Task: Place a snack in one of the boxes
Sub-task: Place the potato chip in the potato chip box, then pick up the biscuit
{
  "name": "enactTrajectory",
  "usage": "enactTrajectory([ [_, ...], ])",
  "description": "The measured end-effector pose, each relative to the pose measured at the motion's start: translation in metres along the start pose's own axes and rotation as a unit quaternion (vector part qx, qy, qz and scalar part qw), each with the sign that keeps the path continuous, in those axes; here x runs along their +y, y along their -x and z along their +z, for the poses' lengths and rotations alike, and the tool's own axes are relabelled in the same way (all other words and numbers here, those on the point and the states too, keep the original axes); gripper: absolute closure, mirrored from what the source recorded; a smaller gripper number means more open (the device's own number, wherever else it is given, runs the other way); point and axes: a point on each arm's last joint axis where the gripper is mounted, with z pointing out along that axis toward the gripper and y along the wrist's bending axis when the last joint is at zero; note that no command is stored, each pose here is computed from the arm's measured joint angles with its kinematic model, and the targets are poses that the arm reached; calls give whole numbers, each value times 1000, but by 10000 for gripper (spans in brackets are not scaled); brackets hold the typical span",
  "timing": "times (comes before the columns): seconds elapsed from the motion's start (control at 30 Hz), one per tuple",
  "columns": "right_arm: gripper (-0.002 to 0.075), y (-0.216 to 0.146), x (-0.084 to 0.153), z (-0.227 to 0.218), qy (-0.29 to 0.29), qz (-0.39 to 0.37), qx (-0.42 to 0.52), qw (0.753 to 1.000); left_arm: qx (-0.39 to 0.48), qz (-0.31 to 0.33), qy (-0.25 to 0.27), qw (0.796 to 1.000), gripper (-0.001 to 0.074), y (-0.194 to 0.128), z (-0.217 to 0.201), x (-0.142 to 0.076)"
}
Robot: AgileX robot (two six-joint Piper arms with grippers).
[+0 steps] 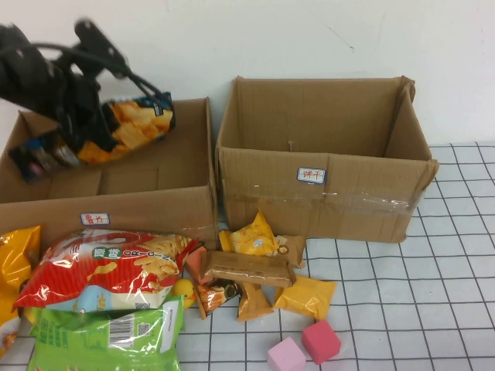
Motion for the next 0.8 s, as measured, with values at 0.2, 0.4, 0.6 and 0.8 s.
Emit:
enactTrajectory([
  [0.2,727,0,0,0,0,0,0,1000,-2,-15,31,999,188,-3,11,5],
  [0.4,727,0,0,0,1,1,0,1000,-21,-65,65,996,276,17,-56,12],
  [0.6,727,1,1,0,3,-1,-7,1000,-27,-105,51,993,668,29,-161,-5],
  [0.8,727,4,7,0,39,-42,-21,998,-54,-138,39,988,729,11,-225,-46],
])
